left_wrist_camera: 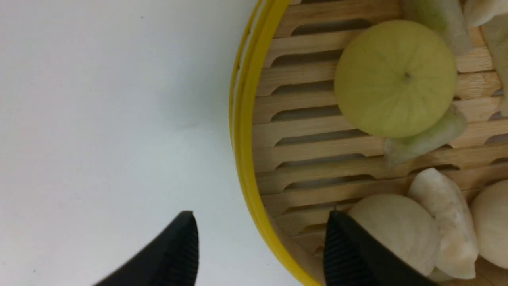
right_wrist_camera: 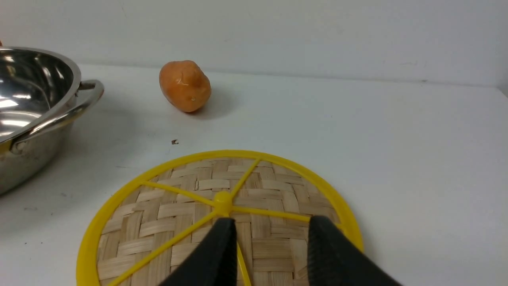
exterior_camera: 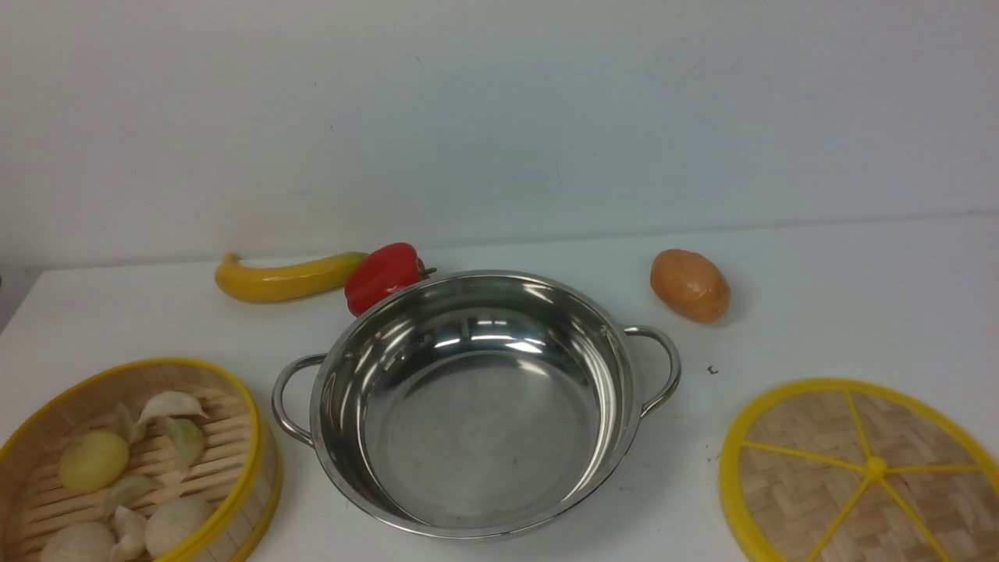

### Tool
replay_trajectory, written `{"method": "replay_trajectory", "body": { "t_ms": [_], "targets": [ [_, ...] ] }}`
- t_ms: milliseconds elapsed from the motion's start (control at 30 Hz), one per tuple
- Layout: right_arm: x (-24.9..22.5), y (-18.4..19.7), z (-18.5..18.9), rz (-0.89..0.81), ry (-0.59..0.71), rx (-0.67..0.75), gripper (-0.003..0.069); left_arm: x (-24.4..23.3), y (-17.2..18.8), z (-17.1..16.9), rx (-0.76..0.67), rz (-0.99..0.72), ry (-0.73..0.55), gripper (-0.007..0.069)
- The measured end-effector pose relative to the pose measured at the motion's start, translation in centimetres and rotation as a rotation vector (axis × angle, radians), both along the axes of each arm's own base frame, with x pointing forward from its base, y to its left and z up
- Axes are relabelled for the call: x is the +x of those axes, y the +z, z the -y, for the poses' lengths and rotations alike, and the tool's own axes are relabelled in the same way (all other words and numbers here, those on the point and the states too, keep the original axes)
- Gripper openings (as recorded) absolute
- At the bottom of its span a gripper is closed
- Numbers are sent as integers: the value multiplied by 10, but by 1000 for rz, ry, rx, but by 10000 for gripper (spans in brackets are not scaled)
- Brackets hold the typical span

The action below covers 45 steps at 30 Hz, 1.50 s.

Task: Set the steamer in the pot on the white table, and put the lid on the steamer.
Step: 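Grasp the rim of the steamer basket holding the buns with the left gripper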

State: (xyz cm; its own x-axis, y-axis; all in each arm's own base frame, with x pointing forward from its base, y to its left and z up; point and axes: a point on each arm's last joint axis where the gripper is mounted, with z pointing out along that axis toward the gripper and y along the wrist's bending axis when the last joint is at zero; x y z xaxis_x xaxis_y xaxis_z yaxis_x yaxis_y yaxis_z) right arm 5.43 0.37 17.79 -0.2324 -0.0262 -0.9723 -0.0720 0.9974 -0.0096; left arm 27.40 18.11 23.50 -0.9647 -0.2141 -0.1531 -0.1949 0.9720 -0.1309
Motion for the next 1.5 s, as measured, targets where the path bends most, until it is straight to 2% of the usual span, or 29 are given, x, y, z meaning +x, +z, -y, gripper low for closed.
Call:
{"method": "replay_trajectory", "body": {
  "t_ms": [300, 633, 1033, 1167, 1333, 1467, 1500],
  "targets": [
    [0, 0, 0, 0, 0, 0, 241, 11, -25, -4, -23, -29, 8, 400],
    [0, 0, 0, 0, 0, 0, 241, 15, -31, -8, 0, -17, 14, 400],
    [0, 0, 0, 0, 0, 0, 241, 21, -55, -13, -16, -40, 23, 393],
    [0, 0, 0, 0, 0, 0, 241, 23, -58, -14, -14, -39, 25, 358],
    [0, 0, 0, 0, 0, 0, 241, 25, -72, -16, -28, -62, 26, 276],
    [0, 0, 0, 0, 0, 0, 241, 28, -79, -15, -64, -59, 30, 141],
    [0, 0, 0, 0, 0, 0, 241, 29, -78, -15, -64, -55, 27, 132]
  ]
}}
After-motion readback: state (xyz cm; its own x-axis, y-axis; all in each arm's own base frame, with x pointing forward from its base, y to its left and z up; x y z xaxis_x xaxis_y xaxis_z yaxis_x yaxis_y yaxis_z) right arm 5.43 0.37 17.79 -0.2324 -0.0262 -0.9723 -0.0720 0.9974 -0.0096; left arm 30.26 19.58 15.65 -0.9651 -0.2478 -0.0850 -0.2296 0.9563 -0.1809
